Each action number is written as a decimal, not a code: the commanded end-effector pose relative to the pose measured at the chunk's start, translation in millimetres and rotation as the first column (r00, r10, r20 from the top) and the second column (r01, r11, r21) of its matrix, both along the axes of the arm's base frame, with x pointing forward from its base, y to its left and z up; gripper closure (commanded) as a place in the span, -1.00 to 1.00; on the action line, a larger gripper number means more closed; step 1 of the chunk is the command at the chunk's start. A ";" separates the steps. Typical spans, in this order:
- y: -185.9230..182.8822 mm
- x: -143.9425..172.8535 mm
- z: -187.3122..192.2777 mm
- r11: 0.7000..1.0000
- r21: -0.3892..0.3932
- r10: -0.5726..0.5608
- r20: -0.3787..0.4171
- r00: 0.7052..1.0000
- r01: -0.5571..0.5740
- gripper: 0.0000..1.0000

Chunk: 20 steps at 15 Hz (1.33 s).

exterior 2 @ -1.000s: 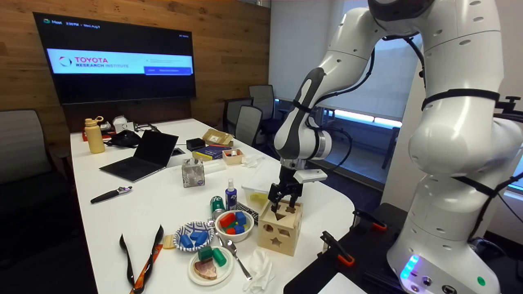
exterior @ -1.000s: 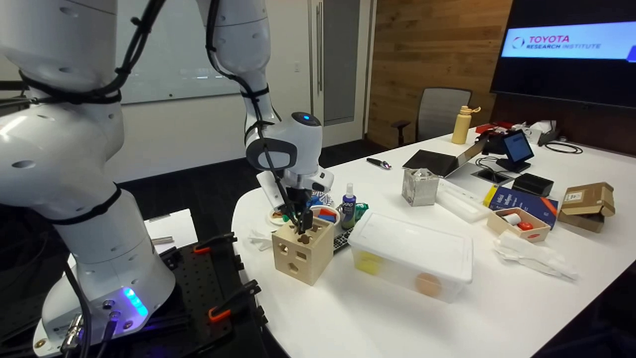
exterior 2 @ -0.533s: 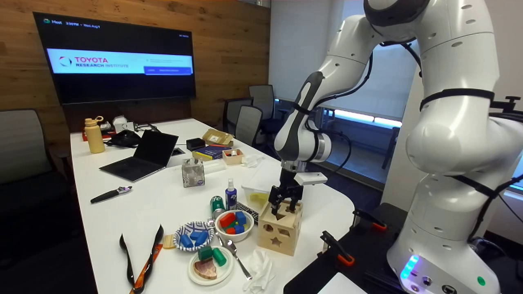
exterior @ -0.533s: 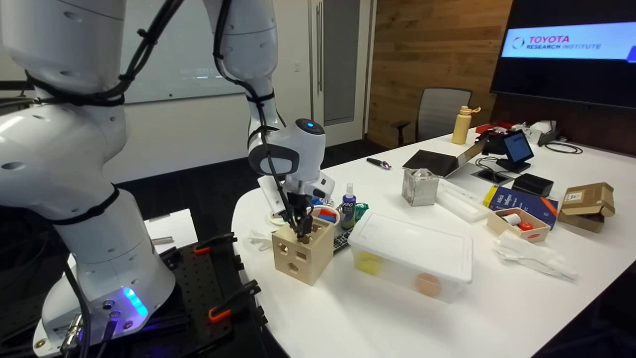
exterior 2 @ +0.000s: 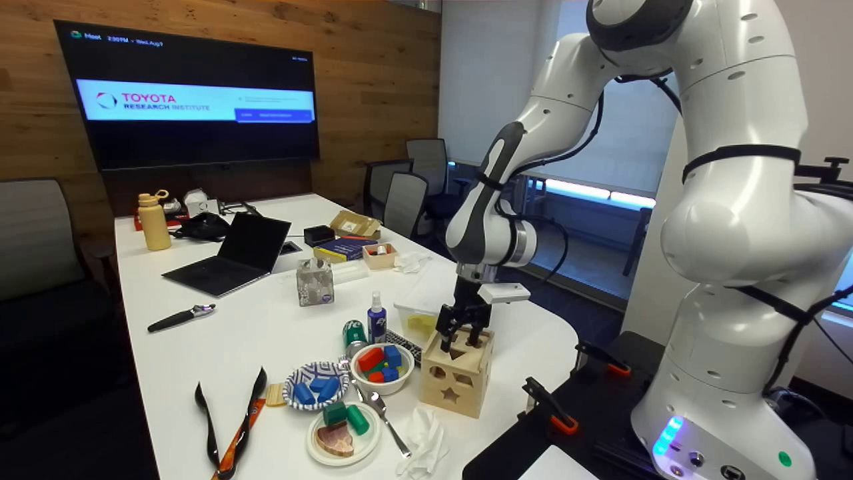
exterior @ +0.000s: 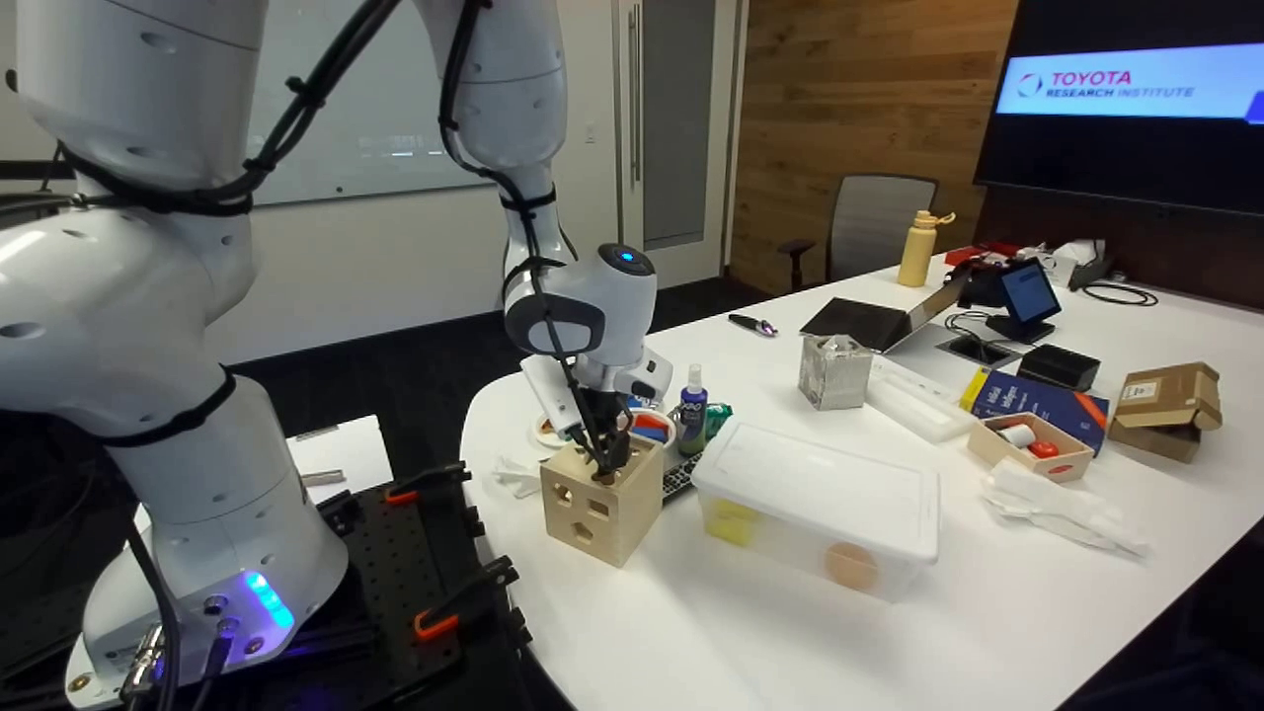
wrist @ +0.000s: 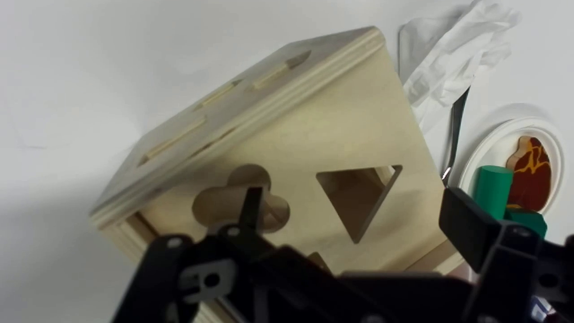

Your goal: Open the lid on the wooden toy box.

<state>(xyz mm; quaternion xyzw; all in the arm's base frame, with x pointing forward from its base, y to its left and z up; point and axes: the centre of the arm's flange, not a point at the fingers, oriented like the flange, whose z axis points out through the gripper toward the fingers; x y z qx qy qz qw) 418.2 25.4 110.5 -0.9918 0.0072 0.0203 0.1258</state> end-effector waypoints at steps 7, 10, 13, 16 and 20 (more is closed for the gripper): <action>2.7 6.5 -4.1 0.997 0.056 0.053 -0.019 0.998 -0.052 -1.00; 12.5 4.9 -0.4 0.995 0.071 0.074 -0.023 0.997 -0.072 -1.00; 20.5 1.9 -0.1 0.994 0.083 0.080 -0.040 0.996 -0.076 -1.00; 27.5 -1.2 0.0 0.992 0.093 0.092 -0.055 0.994 -0.086 -1.00; 35.4 -4.5 -0.4 0.990 0.106 0.100 -0.069 0.993 -0.093 -1.00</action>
